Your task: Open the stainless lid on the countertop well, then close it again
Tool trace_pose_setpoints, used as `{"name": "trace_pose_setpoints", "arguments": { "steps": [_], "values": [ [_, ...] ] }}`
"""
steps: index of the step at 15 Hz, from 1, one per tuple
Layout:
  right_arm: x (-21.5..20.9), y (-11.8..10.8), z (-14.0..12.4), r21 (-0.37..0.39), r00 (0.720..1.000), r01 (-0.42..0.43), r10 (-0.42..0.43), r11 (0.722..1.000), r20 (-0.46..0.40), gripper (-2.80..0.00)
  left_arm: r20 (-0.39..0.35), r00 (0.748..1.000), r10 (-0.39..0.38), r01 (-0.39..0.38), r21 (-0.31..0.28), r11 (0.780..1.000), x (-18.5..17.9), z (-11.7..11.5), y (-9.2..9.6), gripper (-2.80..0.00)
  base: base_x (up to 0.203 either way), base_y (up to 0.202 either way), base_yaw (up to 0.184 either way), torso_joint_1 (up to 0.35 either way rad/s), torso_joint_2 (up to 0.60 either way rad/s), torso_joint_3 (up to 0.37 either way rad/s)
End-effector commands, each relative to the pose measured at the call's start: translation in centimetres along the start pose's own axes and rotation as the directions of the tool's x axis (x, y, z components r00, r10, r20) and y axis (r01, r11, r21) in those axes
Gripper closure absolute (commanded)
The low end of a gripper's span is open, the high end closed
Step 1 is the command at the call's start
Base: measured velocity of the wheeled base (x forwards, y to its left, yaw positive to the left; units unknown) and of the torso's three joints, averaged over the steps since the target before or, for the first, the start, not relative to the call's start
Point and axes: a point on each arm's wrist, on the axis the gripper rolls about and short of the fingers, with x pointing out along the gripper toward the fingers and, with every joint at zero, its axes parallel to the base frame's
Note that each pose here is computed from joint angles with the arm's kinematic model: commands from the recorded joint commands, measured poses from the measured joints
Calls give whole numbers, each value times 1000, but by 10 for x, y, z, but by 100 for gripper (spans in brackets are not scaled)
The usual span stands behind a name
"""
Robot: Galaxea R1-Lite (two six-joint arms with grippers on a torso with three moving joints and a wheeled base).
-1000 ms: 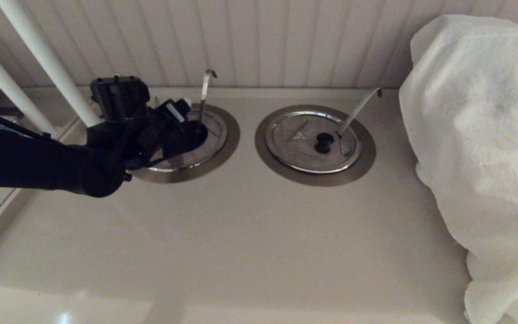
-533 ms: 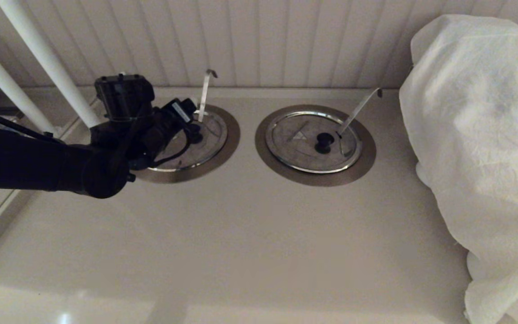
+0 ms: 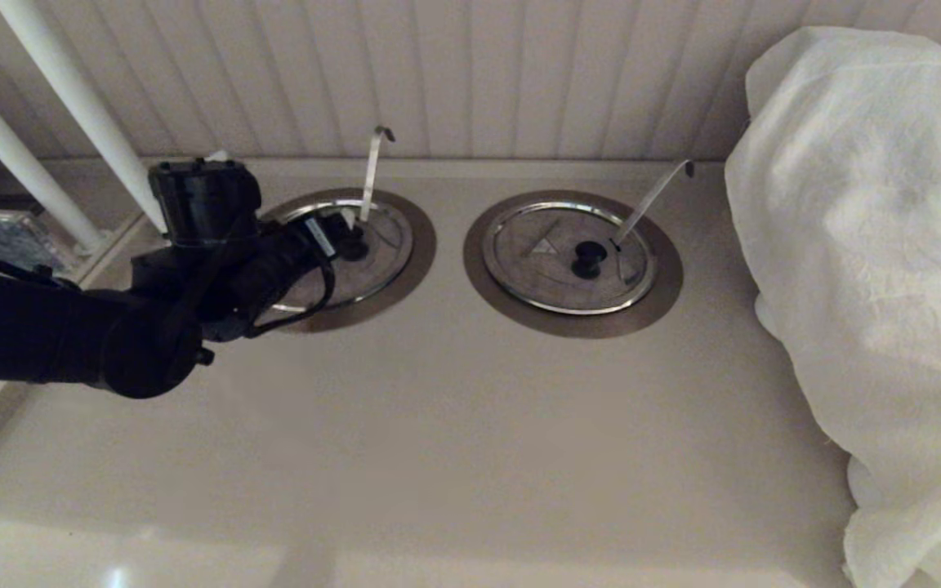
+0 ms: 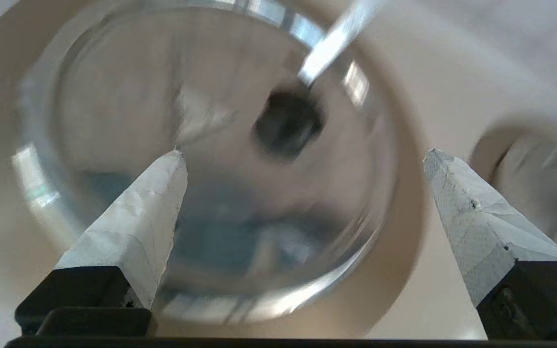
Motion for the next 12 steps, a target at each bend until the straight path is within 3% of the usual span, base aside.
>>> {"name": "trace_pose_setpoints", "arguments": {
  "steps": [1, 2, 3, 9, 12],
  "values": [
    [0, 0, 0, 0, 1000, 0, 0, 1000, 0, -280, -45, 999, -19, 23, 89, 996, -25, -4, 10, -280, 0, 0, 0, 0, 0, 0],
    [0, 0, 0, 0, 1000, 0, 0, 1000, 0, -280, -75, 997, -30, 40, 142, 989, -35, -8, 15, -280, 0, 0, 0, 0, 0, 0],
    [0, 0, 0, 0, 1000, 0, 0, 1000, 0, -280, -89, 995, -34, 51, 194, 980, -45, -9, 19, 0, 0, 0, 0, 0, 0, 0],
    [0, 0, 0, 0, 1000, 0, 0, 1000, 0, -280, 33, 993, -113, 95, 342, 935, -132, 28, 32, 0, 0, 0, 0, 0, 0, 0],
    [0, 0, 0, 0, 1000, 0, 0, 1000, 0, -280, 113, 991, -77, 25, 406, 913, -185, 48, 44, 0, 0, 0, 0, 0, 0, 0]
  ]
}}
